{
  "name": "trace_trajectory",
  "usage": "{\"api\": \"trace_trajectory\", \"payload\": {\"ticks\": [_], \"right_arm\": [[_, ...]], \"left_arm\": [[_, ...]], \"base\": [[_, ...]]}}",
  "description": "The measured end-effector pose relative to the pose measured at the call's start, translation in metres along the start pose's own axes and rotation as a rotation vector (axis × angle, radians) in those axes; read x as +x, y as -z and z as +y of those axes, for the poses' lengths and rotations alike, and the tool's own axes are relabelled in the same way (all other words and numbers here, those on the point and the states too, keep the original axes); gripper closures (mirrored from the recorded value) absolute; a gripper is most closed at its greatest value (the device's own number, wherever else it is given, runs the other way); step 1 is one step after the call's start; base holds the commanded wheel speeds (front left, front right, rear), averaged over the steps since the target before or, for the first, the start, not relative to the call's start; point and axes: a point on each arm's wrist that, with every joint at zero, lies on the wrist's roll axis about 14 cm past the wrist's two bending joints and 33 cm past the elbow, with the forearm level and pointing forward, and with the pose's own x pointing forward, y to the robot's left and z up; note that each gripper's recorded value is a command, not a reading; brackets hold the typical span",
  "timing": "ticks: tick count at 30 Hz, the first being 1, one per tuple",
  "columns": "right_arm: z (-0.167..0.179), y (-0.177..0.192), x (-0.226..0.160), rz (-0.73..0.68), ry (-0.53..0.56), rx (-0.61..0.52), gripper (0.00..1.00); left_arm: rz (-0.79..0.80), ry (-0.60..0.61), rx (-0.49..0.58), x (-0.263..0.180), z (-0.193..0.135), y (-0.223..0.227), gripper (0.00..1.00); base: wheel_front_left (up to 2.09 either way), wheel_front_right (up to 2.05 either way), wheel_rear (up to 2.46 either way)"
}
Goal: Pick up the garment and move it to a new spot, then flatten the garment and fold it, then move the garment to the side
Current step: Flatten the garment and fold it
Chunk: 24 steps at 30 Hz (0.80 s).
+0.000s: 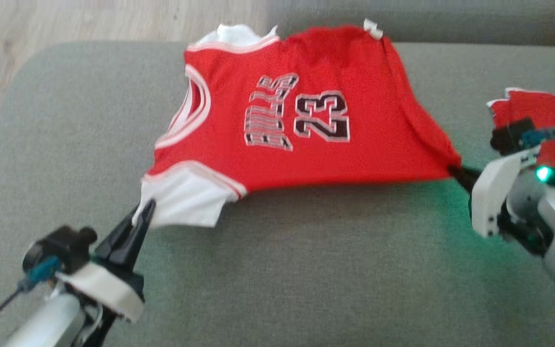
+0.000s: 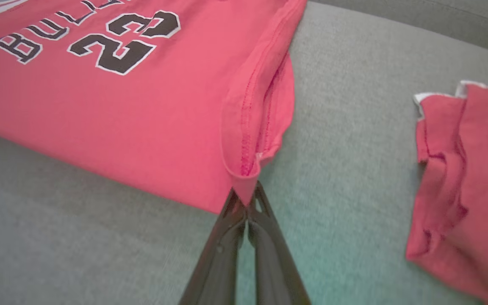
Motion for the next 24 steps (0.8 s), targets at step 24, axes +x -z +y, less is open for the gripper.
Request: {"api": "trace_trajectory", "payload": {"ticks": [24], "right_arm": [[0.025, 0.027, -0.054, -0.017, -0.101, 0.127, 1.0]], "left_arm": [[-0.017, 0.016, 0.016, -0.035, -0.029, -0.02, 1.0]], "base": [[0.0, 0.0, 0.0]]}}
